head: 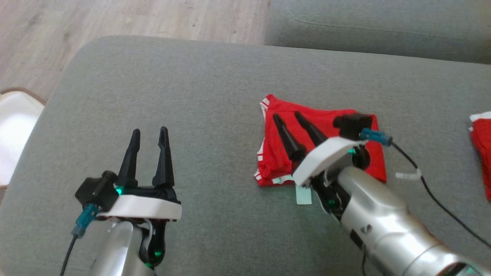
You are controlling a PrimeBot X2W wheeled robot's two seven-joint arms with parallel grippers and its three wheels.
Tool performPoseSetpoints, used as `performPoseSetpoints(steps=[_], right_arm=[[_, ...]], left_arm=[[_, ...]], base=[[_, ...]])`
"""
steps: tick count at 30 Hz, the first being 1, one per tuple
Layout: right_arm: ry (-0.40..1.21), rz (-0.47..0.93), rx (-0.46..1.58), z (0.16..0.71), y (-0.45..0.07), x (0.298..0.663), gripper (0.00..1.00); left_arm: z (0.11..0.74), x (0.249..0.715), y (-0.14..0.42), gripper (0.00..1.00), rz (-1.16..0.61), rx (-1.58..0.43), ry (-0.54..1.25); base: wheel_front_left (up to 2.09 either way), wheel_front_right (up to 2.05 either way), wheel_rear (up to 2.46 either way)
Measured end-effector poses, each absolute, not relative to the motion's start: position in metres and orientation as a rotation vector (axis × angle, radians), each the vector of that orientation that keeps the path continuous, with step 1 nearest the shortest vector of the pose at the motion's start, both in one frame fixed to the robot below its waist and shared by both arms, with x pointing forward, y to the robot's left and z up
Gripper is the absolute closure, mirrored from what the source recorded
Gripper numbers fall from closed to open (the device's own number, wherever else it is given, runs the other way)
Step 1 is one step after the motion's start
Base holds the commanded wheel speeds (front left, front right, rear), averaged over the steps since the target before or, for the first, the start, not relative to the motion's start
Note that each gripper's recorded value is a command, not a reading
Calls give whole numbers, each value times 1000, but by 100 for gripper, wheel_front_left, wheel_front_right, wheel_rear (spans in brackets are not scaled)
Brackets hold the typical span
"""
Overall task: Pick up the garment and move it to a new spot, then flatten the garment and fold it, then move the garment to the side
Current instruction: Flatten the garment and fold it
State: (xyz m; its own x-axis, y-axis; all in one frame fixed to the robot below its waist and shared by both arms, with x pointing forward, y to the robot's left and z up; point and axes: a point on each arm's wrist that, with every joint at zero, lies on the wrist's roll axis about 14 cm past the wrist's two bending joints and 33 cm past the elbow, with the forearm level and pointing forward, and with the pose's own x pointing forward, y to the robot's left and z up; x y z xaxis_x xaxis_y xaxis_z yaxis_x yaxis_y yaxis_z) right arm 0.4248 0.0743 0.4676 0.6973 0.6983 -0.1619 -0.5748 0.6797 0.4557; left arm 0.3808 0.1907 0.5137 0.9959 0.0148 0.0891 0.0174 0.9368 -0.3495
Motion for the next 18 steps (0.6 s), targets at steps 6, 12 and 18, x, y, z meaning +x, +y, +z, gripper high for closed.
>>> performPoseSetpoints(steps=[6,12,18], right_arm=[[192,668,349,508,49,458,0],[-4,483,183,545,-47,494,0],[-37,282,102,527,-134,469,0]], left_arm=[[521,391,175,0,-52,-364,-108],[531,402,159,0,-101,-375,-133],[538,411,138,0,-161,-369,-144]], base=[[0,0,0],[0,0,0],[0,0,0]])
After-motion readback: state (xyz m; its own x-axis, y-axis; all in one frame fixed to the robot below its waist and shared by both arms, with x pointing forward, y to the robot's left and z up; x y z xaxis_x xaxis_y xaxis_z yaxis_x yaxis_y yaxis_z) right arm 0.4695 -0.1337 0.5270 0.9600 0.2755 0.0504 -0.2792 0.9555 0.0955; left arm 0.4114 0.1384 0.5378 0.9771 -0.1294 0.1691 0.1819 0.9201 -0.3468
